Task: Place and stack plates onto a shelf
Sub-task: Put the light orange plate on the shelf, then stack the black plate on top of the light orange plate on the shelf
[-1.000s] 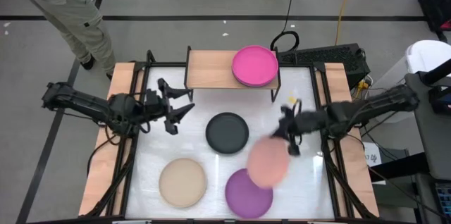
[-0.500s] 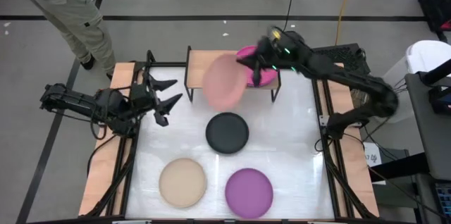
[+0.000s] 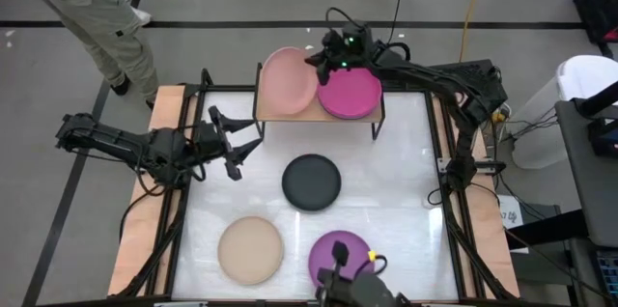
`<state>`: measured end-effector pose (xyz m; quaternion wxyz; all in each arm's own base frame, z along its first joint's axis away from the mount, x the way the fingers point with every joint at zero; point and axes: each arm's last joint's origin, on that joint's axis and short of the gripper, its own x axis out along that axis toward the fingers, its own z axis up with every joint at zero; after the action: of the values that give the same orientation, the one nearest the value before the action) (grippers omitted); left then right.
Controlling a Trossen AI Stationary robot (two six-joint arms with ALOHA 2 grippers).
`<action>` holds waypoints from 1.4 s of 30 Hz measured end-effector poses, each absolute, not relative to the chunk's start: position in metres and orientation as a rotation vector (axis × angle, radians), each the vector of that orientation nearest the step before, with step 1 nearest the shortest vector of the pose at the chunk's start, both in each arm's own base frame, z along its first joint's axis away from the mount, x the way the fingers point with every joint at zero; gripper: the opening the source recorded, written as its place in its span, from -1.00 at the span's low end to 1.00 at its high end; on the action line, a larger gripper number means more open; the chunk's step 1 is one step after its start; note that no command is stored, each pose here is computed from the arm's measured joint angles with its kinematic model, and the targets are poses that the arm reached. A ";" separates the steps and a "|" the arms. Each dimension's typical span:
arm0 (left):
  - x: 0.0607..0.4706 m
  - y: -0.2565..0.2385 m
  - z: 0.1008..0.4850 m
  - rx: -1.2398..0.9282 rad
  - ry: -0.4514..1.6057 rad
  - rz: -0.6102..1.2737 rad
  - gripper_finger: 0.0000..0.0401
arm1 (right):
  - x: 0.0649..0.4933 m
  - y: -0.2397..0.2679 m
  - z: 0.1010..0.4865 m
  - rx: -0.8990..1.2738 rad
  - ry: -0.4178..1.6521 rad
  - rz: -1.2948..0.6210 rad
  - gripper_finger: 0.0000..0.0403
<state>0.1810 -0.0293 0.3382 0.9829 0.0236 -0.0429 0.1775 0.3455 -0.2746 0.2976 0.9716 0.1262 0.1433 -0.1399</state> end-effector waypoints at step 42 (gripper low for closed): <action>0.260 -0.065 0.238 0.024 0.499 0.227 0.25 | 0.217 -0.092 0.373 -0.068 0.103 0.161 -0.51</action>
<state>0.2596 -0.0645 0.2382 0.9626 0.0120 0.2466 0.1120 0.2171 -0.0915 0.3728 0.9949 -0.0340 0.0516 0.0801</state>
